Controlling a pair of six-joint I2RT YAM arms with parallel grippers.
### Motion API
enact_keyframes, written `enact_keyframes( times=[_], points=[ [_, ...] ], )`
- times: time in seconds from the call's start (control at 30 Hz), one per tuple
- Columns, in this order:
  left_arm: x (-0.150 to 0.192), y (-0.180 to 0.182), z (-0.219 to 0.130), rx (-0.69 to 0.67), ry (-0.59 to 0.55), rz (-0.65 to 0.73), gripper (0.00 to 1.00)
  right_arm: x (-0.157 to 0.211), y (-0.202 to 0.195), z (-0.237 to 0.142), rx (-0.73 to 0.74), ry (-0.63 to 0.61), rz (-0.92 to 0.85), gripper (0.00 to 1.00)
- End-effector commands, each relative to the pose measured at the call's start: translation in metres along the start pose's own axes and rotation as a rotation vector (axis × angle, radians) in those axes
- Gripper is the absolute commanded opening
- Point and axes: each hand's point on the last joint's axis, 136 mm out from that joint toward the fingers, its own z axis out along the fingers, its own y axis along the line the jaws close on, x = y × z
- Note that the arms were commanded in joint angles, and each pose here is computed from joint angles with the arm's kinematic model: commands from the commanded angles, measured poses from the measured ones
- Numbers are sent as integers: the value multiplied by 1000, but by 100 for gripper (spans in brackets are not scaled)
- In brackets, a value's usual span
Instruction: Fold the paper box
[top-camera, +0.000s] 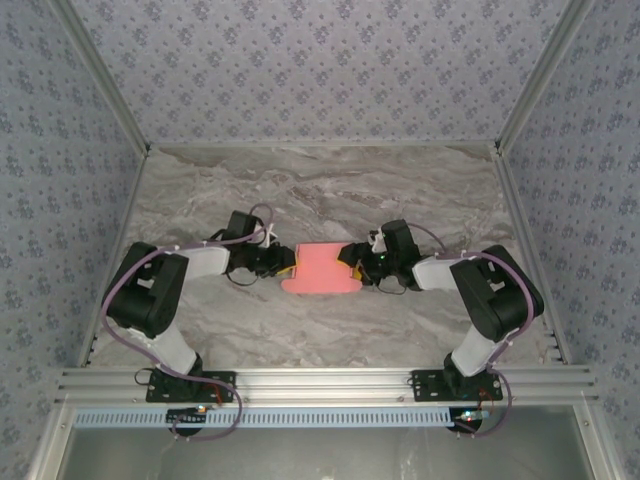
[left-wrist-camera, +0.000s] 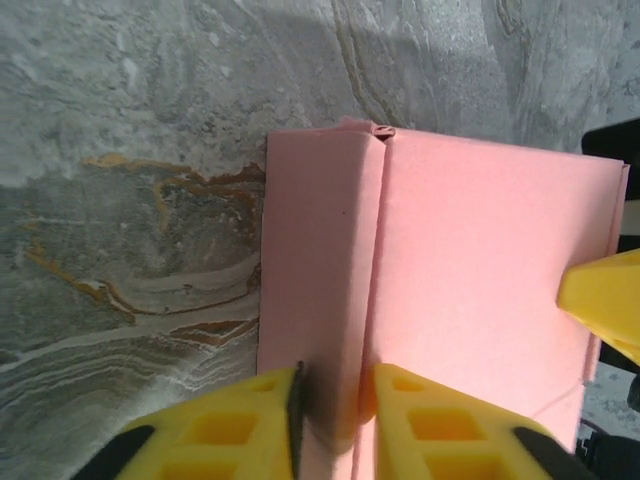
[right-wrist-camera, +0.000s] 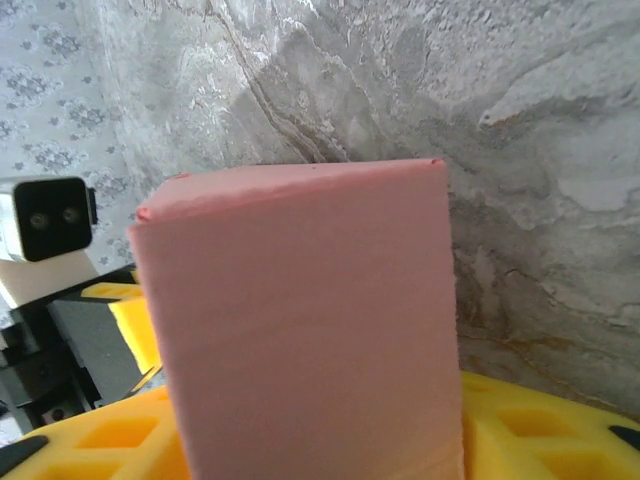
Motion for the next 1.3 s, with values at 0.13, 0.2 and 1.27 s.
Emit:
enact_keyframes(
  times=[0.13, 0.2, 1.27],
  points=[
    [26, 39, -22, -211, -17, -55, 71, 2, 16, -7, -16, -10, 170, 39],
    [11, 22, -37, -198, -102, 1, 87, 4, 23, -8, -27, -11, 180, 41],
    [45, -74, -30, -275, -637, 1813, 99, 15, -1, -63, 154, 121, 488, 40]
  ],
)
